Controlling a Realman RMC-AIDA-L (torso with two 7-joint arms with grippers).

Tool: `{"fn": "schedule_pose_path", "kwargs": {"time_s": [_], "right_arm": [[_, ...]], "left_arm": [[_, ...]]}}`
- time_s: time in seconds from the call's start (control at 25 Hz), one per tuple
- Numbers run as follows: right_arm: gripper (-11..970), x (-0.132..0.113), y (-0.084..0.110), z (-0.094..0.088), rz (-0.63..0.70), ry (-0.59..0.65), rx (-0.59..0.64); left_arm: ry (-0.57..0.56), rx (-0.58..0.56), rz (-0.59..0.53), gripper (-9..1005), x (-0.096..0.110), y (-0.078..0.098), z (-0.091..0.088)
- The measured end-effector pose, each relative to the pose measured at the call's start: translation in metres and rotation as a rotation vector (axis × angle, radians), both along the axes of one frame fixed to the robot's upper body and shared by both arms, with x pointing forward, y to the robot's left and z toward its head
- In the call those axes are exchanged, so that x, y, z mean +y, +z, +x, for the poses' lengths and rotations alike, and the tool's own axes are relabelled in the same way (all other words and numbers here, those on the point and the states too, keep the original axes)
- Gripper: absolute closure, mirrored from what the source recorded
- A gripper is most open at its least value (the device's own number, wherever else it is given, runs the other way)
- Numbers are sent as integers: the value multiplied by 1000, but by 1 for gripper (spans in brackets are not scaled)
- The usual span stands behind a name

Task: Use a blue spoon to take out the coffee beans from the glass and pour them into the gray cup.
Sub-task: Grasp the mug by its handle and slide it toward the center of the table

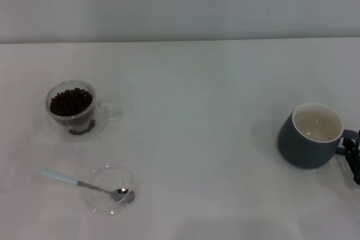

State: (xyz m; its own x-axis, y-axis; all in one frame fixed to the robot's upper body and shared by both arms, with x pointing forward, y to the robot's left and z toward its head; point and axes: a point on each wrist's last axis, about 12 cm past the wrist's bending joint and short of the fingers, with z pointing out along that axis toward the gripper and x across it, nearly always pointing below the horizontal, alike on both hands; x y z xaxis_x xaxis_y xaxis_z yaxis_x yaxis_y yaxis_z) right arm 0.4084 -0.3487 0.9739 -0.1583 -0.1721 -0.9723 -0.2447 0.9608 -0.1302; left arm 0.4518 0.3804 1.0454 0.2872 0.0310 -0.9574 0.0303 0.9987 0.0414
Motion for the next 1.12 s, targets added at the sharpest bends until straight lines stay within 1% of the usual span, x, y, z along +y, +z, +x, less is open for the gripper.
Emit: {"fn": "schedule_pose_path", "kwargs": {"time_s": [0.04,0.68,1.12], "right_arm": [[593,0,0,0,0,0,0],[811,-1,2,2,-10,0,-13],[822,2,6,5,-9,31,-43]], "left_arm": [[0,0,0,285,0,0,0],[3,0,-1,284,0,0,2],[4,1,-3,284,0,0,2]]}}
